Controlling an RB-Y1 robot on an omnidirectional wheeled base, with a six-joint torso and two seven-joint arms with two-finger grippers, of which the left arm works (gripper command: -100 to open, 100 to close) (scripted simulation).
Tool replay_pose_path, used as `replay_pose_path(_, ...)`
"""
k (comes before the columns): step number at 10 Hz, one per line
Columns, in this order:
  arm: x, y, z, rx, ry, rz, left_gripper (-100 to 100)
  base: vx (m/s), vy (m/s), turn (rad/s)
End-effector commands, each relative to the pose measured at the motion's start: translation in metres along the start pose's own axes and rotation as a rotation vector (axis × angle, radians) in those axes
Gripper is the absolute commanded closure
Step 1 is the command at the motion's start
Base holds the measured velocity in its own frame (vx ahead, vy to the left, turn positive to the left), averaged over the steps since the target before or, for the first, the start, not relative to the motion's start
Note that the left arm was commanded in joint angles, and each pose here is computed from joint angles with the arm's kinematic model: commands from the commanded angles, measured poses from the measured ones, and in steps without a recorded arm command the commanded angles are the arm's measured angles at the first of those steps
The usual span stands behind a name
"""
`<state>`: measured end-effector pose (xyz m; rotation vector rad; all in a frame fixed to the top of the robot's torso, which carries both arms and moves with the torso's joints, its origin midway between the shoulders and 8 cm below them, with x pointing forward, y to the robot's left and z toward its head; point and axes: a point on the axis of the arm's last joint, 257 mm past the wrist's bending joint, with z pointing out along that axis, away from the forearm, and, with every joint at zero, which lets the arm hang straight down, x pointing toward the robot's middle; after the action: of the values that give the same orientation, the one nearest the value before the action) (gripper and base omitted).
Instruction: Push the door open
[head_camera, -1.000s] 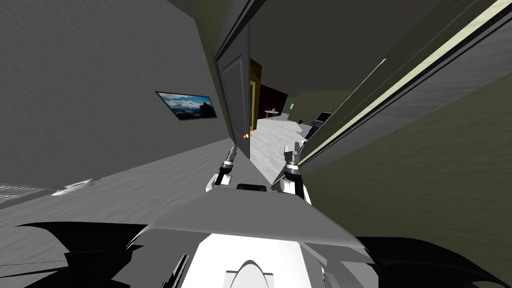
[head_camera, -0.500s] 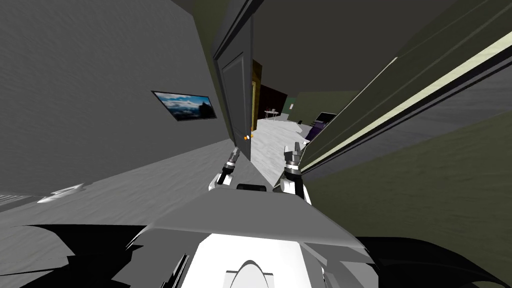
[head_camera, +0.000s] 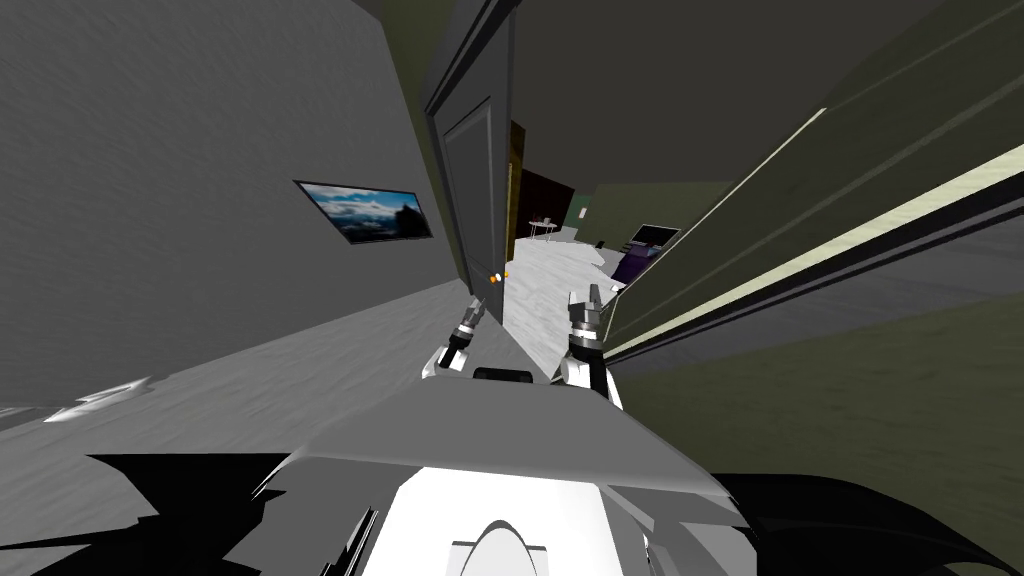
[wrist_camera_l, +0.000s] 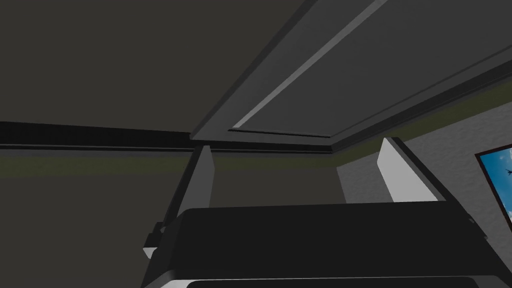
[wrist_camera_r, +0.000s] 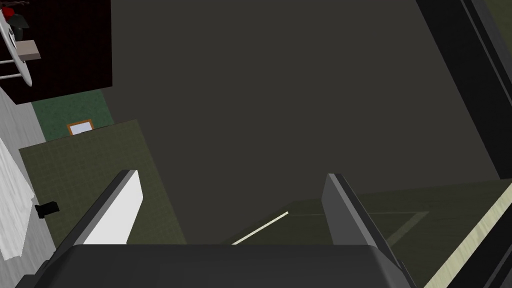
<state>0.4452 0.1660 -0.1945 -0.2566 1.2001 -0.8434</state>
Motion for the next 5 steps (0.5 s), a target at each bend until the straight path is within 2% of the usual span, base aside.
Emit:
replay_pose_path(1,0.012,0.003,-0.0016,0.006,0.025,0.031,-100,0.087,0.069,-0.015)
replay_pose_path(5,0.039,0.008,-0.0058,0.023,0.086,0.101,-100,0.095,0.072,-0.015)
